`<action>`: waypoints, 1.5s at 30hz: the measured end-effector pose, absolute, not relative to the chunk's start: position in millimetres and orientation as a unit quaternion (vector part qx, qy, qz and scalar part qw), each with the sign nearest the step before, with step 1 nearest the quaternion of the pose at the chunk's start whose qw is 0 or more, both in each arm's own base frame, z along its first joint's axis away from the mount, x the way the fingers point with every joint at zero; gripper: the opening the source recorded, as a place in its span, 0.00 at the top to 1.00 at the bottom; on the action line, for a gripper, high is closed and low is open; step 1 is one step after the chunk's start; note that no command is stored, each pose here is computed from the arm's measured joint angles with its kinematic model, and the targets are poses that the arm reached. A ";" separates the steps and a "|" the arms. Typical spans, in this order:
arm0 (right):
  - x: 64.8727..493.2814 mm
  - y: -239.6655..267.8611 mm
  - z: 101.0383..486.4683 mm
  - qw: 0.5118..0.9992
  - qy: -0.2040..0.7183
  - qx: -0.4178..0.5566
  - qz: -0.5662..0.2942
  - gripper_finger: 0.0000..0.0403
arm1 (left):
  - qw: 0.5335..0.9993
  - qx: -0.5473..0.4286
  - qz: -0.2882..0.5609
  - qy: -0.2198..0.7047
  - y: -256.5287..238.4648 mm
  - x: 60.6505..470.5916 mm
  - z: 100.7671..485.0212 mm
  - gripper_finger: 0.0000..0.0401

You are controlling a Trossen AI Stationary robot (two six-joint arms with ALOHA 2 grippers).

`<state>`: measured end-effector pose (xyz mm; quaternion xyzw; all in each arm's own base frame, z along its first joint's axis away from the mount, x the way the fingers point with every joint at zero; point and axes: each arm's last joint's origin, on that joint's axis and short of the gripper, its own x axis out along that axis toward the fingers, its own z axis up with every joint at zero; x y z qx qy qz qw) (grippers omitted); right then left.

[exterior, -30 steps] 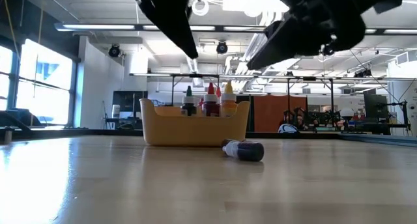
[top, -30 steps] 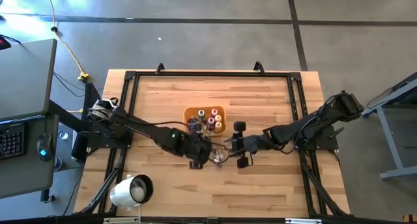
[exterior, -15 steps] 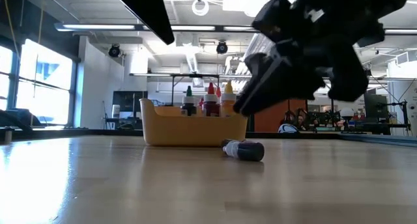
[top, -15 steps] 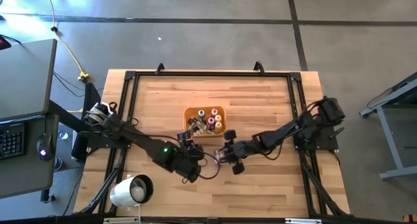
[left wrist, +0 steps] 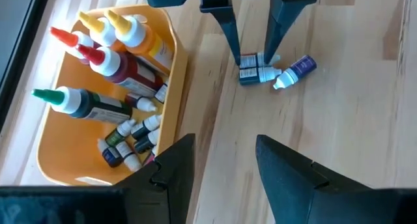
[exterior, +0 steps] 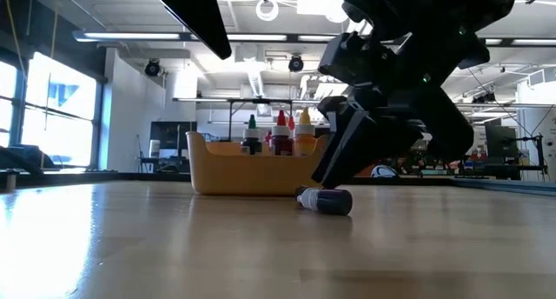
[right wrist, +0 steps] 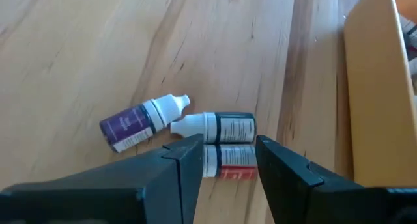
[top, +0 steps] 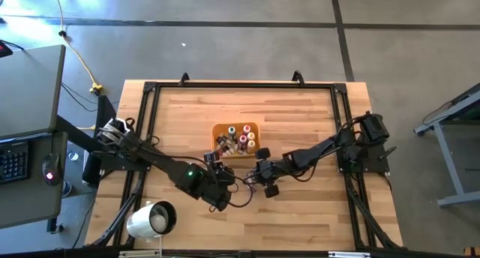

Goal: Pick & Place food coloring
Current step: Put the small red food coloring bottle into the yellow bin

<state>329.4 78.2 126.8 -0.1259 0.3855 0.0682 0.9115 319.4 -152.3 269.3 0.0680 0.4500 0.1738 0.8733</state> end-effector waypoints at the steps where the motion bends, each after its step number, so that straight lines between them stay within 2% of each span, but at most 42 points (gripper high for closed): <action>1: 329.2 78.1 126.6 0.911 0.387 -0.125 0.068 0.67 | 0.873 0.068 0.174 0.450 -152.2 319.4 269.3 0.60; 7: 329.1 76.8 126.3 0.912 0.390 -0.116 0.050 0.67 | 0.874 0.066 0.173 0.449 -152.3 319.7 269.4 0.60; 17: 328.9 66.7 125.8 0.912 0.410 -0.002 0.007 0.67 | 0.874 0.066 0.173 0.449 -152.3 319.7 269.2 0.60; 26: 320.3 62.4 119.6 0.889 0.456 -0.025 -0.025 0.67 | 0.873 0.060 0.164 0.456 -152.9 319.5 268.7 0.60; 33: 319.4 63.0 119.2 0.885 0.464 -0.046 0.008 0.67 | 0.873 0.060 0.164 0.456 -152.8 319.5 268.6 0.60; 40: 319.6 63.3 119.6 0.884 0.461 -0.076 0.018 0.78 | 0.873 0.060 0.164 0.456 -152.8 319.5 268.6 0.60; 45: 324.5 63.9 122.4 0.899 0.431 -0.076 0.012 0.84 | 0.874 0.025 0.182 0.449 -152.8 319.5 268.6 0.60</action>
